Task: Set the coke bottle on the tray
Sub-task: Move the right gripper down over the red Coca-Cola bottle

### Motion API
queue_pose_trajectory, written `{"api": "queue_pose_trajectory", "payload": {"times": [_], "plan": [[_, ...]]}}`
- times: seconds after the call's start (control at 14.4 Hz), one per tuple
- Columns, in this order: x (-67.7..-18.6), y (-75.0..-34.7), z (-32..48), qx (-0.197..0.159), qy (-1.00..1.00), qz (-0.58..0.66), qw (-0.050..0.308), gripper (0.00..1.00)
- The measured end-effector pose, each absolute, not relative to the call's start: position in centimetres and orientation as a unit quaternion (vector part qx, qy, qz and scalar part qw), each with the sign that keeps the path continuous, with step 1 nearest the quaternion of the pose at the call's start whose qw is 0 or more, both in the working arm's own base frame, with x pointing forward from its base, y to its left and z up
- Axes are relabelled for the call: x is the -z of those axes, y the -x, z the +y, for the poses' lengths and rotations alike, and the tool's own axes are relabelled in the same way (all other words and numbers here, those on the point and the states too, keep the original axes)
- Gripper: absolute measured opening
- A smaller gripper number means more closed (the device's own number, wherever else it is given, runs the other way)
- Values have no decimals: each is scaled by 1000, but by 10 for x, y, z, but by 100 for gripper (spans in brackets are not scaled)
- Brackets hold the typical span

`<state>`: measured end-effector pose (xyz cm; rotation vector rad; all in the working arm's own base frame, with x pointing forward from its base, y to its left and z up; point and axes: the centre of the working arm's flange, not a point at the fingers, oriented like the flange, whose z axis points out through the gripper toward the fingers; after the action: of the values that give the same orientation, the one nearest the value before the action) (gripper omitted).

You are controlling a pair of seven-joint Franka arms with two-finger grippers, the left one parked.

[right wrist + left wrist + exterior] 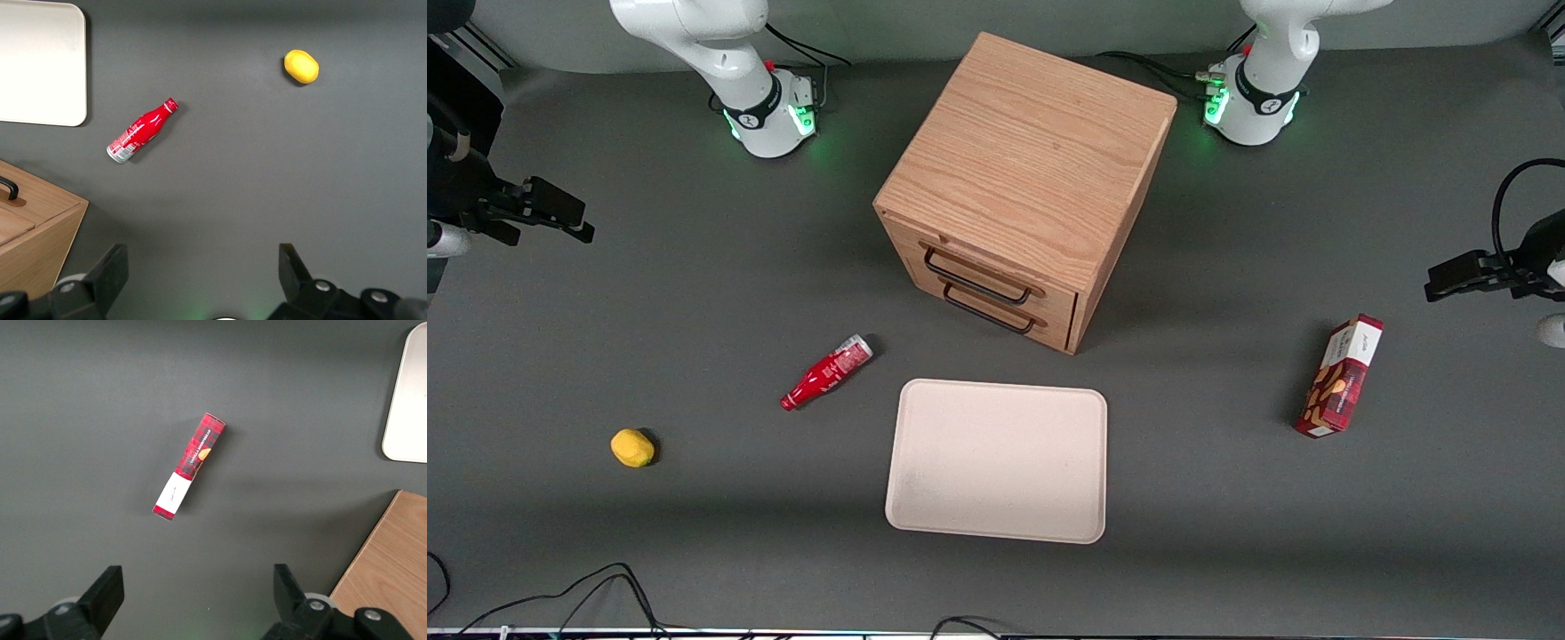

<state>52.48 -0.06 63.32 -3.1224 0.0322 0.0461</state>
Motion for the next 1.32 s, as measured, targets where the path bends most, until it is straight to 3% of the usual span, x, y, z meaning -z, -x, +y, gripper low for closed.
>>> {"api": "queue_pose_trajectory", "payload": {"times": [0.42,0.63,0.97,1.32], "plan": [[-630,-530,1,-16,1000,11,9,100],[-617,-555,34,-21,997,71,8,100],[-535,-606,140,-32,977,211,19,100],[-419,-623,167,-45,936,348,25,100]]}}
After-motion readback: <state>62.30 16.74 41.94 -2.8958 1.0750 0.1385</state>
